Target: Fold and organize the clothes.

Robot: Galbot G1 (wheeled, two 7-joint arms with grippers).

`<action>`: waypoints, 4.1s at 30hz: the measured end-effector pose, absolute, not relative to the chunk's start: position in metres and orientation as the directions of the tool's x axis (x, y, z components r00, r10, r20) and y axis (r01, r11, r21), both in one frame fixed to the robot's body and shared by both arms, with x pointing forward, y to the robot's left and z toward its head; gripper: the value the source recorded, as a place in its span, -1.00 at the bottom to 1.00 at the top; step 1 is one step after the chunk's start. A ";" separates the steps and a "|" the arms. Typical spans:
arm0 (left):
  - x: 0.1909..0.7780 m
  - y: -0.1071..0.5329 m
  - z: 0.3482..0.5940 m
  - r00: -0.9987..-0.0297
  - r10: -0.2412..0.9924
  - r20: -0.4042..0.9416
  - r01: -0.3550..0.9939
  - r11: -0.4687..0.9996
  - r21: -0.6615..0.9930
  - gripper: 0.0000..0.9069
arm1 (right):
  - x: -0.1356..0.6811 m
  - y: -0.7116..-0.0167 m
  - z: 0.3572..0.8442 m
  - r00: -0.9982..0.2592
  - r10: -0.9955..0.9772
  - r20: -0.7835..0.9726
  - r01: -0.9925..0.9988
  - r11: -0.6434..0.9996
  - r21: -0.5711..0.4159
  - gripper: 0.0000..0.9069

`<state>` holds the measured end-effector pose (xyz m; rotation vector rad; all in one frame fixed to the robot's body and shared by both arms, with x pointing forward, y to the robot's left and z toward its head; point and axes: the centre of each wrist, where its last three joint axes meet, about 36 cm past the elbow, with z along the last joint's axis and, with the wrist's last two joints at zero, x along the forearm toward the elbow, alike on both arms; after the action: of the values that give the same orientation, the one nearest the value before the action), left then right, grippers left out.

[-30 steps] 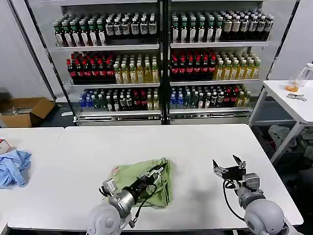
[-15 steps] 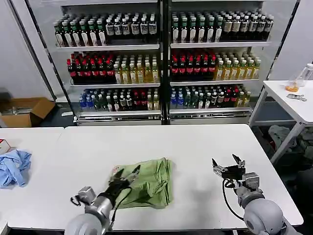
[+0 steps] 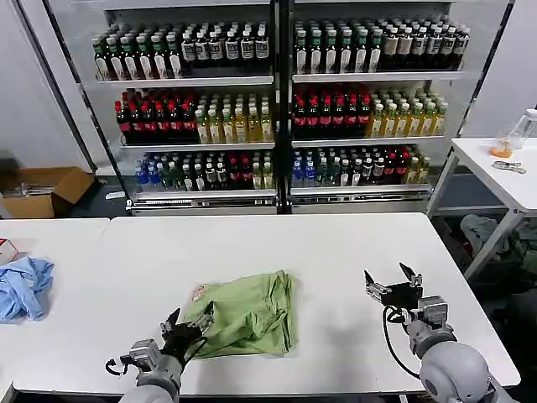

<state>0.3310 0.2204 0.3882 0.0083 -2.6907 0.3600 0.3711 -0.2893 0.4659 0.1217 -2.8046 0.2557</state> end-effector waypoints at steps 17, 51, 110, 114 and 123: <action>0.337 0.219 0.378 -0.900 0.079 0.429 -0.073 0.942 -0.327 -0.56 | 0.369 -0.290 0.469 -0.947 -0.054 0.318 -0.112 0.979 -0.167 1.00; 0.329 0.295 0.396 -0.916 0.156 0.371 -0.169 0.686 -0.708 -0.91 | 0.374 -0.292 0.477 -0.953 -0.051 0.297 -0.105 0.980 -0.169 1.00; 0.440 0.073 0.421 -0.890 0.402 0.214 0.305 0.876 -0.374 1.00 | 0.378 -0.286 0.482 -0.954 -0.145 0.263 -0.177 0.979 -0.103 1.00; 0.430 0.082 0.423 -0.910 0.380 0.165 0.301 0.880 -0.368 1.00 | 0.382 -0.278 0.480 -0.950 -0.176 0.256 -0.196 0.979 -0.053 1.00; 0.394 0.152 0.426 -0.978 0.184 0.104 0.143 0.938 -0.316 1.00 | 0.409 -0.225 0.455 -0.919 -0.261 0.295 -0.230 0.964 0.135 1.00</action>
<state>0.3935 0.1515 0.4262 -0.2508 -2.9627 0.4679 0.4087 -0.2247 0.4552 0.3591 -2.7993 -0.1400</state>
